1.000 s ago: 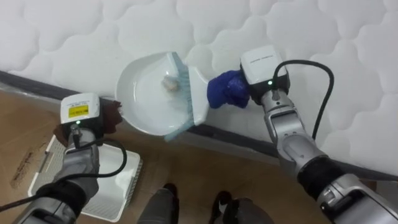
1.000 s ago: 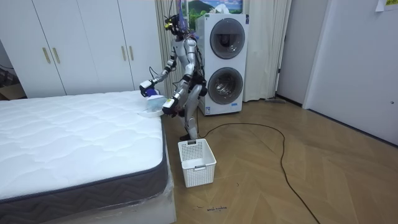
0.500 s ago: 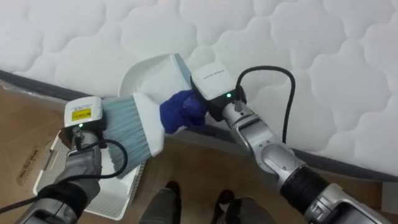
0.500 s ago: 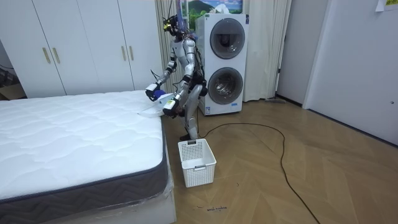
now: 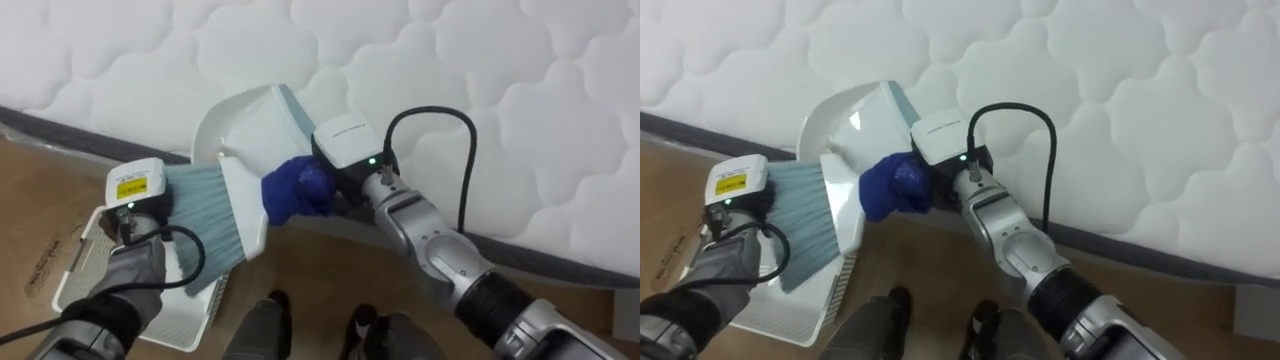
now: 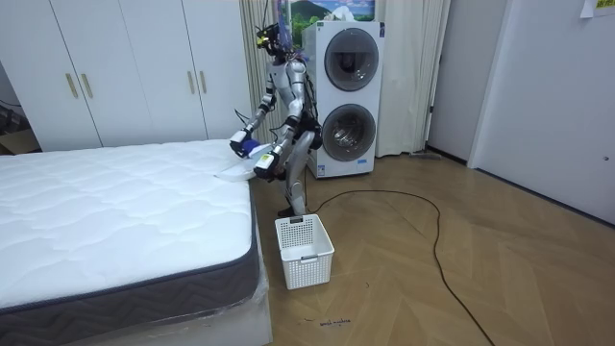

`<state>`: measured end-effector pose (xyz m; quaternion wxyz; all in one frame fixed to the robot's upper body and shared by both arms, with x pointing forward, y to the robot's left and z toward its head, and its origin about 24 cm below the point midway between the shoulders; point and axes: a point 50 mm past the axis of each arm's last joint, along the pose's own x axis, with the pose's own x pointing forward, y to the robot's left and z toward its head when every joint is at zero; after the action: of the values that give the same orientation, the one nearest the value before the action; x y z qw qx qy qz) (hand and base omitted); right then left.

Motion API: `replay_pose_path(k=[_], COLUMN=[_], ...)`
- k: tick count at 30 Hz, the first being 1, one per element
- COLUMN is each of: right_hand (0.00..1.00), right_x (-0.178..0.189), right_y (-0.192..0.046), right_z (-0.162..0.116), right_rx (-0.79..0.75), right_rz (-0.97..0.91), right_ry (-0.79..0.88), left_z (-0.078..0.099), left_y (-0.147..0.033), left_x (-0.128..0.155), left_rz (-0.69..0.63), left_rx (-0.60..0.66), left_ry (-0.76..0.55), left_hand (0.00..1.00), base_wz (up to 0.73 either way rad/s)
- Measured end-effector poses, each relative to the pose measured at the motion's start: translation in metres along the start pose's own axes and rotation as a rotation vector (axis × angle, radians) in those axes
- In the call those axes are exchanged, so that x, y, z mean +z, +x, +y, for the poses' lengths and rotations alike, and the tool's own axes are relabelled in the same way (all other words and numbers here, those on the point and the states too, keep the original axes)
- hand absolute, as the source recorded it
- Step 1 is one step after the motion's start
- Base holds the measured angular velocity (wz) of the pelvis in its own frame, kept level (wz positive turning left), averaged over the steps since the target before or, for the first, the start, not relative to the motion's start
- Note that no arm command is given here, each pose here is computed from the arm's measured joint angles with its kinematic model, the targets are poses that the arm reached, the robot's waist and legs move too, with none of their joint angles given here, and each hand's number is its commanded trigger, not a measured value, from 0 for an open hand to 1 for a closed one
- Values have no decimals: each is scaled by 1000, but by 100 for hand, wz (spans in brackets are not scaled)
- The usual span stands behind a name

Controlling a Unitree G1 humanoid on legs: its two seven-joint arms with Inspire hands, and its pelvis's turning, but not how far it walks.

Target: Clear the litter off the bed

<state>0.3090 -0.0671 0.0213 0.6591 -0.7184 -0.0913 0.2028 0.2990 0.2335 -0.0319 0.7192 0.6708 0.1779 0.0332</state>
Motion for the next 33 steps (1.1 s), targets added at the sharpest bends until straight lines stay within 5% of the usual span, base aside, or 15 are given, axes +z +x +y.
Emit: replay_pose_path(k=[7,17,22,28,30,32,33], right_hand=[100,100,100,100,86,30,12], right_x=[-18,-89,-118,-141,-151,-155,-157], right_y=[-5,-23,-51,-91,-104,-114,-120], right_z=[6,14,28,55,61,66,68], right_rx=[9,-94,-192,-233,-251,-264,-281], right_rz=[2,178,349,567,658,722,752], right_ry=[-33,-85,35,219,309,379,419], left_z=[-1,-8,-2,-14,-21,-26,-31], left_y=[-2,-10,-9,-29,-39,-48,-55], left_x=[1,-5,0,-16,-24,-29,-33], left_rz=[-26,-33,-62,-6,11,11,18], left_rx=[38,85,128,143,139,134,126], left_ry=[-15,-56,-88,-165,-175,-168,-170], left_hand=[100,100,100,100,100,100,100], base_wz=[2,1,41,14,17,23,26])
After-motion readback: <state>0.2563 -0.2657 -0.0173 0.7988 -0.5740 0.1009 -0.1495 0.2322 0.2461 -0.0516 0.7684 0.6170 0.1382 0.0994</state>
